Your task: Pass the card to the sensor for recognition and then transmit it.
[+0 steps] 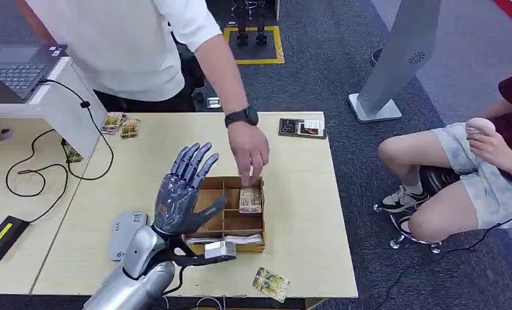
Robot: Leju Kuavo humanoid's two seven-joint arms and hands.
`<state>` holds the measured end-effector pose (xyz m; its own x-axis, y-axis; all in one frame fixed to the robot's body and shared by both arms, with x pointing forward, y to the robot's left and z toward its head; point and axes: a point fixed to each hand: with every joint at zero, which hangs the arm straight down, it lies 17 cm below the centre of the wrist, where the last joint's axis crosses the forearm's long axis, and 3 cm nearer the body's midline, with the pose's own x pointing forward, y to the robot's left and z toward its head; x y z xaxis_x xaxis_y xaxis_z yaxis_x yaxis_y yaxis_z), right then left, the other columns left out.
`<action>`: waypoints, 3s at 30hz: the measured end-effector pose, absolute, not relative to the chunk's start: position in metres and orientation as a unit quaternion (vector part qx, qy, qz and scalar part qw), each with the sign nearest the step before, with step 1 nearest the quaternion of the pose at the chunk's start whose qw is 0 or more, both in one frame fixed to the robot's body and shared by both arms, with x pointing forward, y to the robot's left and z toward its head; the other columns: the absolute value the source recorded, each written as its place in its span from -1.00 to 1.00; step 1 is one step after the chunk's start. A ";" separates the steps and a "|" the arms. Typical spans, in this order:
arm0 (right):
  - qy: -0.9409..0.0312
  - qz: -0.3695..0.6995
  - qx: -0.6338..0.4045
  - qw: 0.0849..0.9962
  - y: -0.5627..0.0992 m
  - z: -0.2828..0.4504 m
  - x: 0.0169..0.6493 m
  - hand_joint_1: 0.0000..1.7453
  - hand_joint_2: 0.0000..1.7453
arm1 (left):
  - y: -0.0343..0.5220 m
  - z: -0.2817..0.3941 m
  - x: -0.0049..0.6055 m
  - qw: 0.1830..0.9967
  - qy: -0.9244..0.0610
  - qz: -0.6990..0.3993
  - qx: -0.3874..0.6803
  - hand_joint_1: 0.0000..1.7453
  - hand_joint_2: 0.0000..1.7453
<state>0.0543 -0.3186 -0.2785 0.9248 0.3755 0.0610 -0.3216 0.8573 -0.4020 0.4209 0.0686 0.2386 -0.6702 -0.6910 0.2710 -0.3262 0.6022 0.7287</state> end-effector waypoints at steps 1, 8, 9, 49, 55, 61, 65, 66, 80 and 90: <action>-0.070 0.181 -0.196 0.961 -0.318 -0.279 0.054 -1.00 1.00 | 0.069 0.236 0.419 0.270 -0.851 -0.338 0.298 -1.00 1.00; -0.073 0.181 -0.196 0.961 -0.320 -0.279 0.054 -1.00 1.00 | 0.084 0.209 0.407 0.251 -0.839 -0.379 0.299 -1.00 1.00; -0.073 0.181 -0.196 0.961 -0.320 -0.279 0.054 -1.00 1.00 | 0.087 0.205 0.406 0.252 -0.837 -0.383 0.301 -1.00 1.00; -0.067 0.174 -0.196 0.963 -0.321 -0.279 0.048 -1.00 1.00 | 0.111 0.194 0.391 0.259 -0.833 -0.376 0.313 -1.00 1.00; -0.066 0.174 -0.196 0.963 -0.321 -0.279 0.047 -1.00 1.00 | 0.120 0.199 0.393 0.260 -0.832 -0.368 0.323 -1.00 1.00; -0.066 0.174 -0.196 0.963 -0.321 -0.279 0.047 -1.00 1.00 | 0.122 0.199 0.394 0.262 -0.832 -0.365 0.326 -1.00 1.00; -0.066 0.174 -0.196 0.963 -0.321 -0.279 0.047 -1.00 1.00 | 0.122 0.200 0.394 0.263 -0.832 -0.365 0.326 -1.00 1.00; -0.066 0.174 -0.196 0.963 -0.321 -0.279 0.047 -1.00 1.00 | 0.122 0.200 0.394 0.263 -0.832 -0.364 0.326 -1.00 1.00; -0.065 0.173 -0.195 0.963 -0.321 -0.279 0.046 -1.00 1.00 | 0.128 0.200 0.392 0.265 -0.828 -0.362 0.337 -1.00 1.00; -0.063 0.168 -0.194 0.964 -0.321 -0.279 0.045 -1.00 1.00 | 0.137 0.203 0.387 0.261 -0.826 -0.360 0.347 -1.00 1.00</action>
